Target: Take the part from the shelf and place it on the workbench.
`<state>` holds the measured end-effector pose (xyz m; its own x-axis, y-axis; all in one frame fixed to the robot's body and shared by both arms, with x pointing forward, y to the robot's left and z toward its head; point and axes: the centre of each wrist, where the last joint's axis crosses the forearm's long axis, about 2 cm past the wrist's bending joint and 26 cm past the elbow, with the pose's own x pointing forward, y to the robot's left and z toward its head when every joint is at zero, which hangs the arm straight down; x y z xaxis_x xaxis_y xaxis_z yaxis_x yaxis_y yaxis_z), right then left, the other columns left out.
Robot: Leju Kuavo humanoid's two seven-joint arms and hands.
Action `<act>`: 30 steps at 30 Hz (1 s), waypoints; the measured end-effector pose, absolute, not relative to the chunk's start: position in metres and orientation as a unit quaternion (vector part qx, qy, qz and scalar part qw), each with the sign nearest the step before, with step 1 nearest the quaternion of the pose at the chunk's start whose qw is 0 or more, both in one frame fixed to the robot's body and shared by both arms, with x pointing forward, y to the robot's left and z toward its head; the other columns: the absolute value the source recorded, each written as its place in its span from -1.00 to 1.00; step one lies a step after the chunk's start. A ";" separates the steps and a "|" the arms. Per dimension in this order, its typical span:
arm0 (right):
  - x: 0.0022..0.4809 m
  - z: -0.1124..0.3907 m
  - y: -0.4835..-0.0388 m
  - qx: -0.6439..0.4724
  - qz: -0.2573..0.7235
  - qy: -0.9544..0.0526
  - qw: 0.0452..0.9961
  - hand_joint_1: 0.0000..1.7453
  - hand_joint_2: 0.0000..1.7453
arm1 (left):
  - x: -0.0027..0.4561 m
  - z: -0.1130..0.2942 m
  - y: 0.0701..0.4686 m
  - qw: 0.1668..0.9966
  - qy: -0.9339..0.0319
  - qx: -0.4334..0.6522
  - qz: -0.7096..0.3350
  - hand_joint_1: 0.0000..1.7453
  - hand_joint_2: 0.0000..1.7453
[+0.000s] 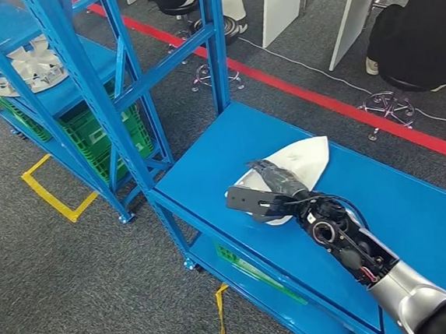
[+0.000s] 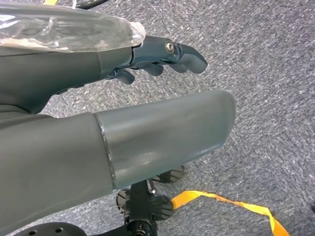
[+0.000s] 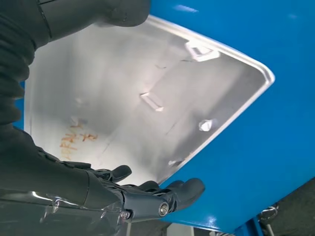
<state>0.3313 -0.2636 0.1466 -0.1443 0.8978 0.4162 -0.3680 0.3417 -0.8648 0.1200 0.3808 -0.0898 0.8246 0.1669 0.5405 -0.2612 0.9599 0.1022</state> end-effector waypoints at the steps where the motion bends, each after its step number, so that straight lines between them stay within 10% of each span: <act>1: 0.331 0.146 -0.262 -0.239 0.520 -0.549 0.609 -1.00 1.00 | 0.120 -0.090 0.381 0.951 -0.274 0.086 0.112 -1.00 -1.00; 30: 0.338 0.144 -0.241 -0.216 0.520 -0.556 0.611 -1.00 1.00 | 0.120 -0.090 0.381 0.951 -0.274 0.087 0.113 -1.00 -1.00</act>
